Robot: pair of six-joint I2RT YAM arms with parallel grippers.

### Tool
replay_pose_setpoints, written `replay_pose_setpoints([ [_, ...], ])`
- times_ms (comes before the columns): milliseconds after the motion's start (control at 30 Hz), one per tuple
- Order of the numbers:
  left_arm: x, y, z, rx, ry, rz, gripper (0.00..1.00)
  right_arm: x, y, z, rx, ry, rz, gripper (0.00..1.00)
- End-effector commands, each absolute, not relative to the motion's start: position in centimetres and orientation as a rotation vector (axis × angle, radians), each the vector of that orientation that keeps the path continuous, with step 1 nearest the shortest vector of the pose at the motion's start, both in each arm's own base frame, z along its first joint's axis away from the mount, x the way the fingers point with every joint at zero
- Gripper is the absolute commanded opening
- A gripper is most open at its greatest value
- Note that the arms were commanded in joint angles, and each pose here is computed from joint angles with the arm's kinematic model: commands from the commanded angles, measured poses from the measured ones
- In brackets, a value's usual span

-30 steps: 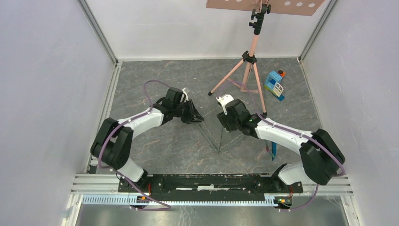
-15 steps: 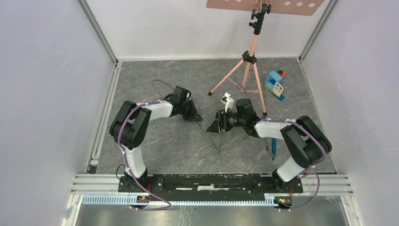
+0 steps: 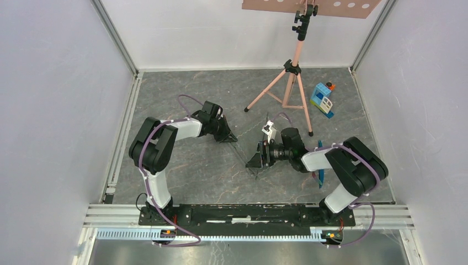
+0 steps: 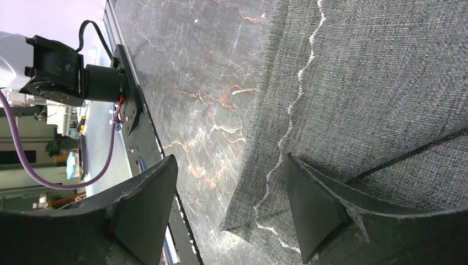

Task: Fold the napkin into a case and place the utensils inside
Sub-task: Smooth out the upper triangle-folded napkin at the center of the board.

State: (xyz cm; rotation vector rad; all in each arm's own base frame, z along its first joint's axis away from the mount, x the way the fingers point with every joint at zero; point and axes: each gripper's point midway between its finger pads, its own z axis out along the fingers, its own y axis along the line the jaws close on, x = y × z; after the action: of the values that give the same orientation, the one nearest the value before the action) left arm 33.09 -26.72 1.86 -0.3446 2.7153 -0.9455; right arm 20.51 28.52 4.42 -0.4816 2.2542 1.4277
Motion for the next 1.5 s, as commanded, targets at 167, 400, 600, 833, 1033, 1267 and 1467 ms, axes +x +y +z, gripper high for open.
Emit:
replay_pose_setpoints([
  [167, 31.6, -24.7, -0.7, -0.434, 2.782, -0.815, 0.02, 22.5, 31.0, 8.1, -0.582, 2.153, 1.443, 0.78],
  [400, 31.6, -24.4, -1.1, -0.449, 2.788, -0.784, 0.02, 17.9, 30.0, 5.5, -0.515, 2.209, 1.552, 0.77],
  [600, 31.5, -24.1, -1.6, -0.451, 2.805, -0.758, 0.02, 13.8, 27.7, 3.9, -0.547, 2.273, 1.556, 0.77],
  [833, 31.3, -24.0, -1.8, -0.447, 2.814, -0.758, 0.02, 17.0, 29.1, 7.1, -0.622, 2.194, 1.453, 0.78],
  [1033, 31.3, -24.0, -1.7, -0.447, 2.81, -0.761, 0.02, 17.9, 31.0, 7.8, -0.647, 2.17, 1.481, 0.78],
  [1267, 31.5, -24.0, -1.7, -0.444, 2.811, -0.751, 0.02, 13.7, 28.4, 3.7, -0.571, 2.285, 1.507, 0.78],
  [1467, 31.3, -23.8, -2.1, -0.443, 2.821, -0.747, 0.02, 11.6, 26.9, 3.4, -0.597, 2.307, 1.507, 0.77],
])
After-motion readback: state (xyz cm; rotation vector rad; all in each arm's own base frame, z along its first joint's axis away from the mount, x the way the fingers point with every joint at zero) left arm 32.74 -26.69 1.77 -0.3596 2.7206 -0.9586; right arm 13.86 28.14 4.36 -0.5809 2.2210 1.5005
